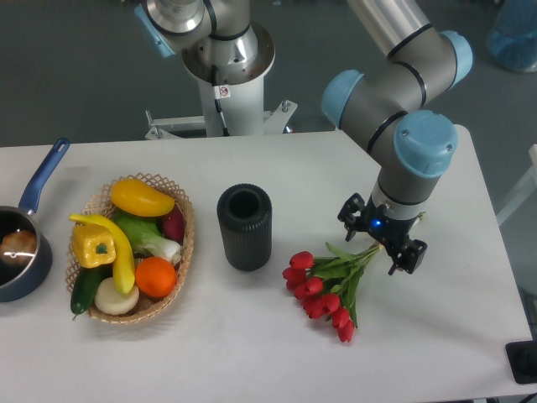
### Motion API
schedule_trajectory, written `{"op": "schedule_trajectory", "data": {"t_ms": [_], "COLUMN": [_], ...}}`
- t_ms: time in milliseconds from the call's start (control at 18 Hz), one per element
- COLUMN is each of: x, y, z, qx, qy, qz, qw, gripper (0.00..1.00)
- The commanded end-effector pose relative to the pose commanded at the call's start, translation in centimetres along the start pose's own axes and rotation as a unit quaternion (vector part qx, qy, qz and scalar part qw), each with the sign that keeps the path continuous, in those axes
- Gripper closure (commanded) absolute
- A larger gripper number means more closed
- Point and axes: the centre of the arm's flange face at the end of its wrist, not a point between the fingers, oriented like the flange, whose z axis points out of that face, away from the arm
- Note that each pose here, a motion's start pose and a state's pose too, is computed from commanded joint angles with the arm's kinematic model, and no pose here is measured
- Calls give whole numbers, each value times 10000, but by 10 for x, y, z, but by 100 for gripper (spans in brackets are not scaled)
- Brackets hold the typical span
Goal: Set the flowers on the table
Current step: 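Lower the red tulips onto the table and open the gripper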
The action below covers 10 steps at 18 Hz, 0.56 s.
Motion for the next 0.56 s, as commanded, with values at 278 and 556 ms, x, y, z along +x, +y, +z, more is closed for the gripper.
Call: {"op": "schedule_trajectory", "data": {"t_ms": [278, 556], "x": [-9, -13], "y": [17, 26], "z": [-2, -4], "qx": [9, 15], "qy": [-75, -94], "qz": [-34, -48], "qw": [10000, 9999], "gripper": [0, 0]}}
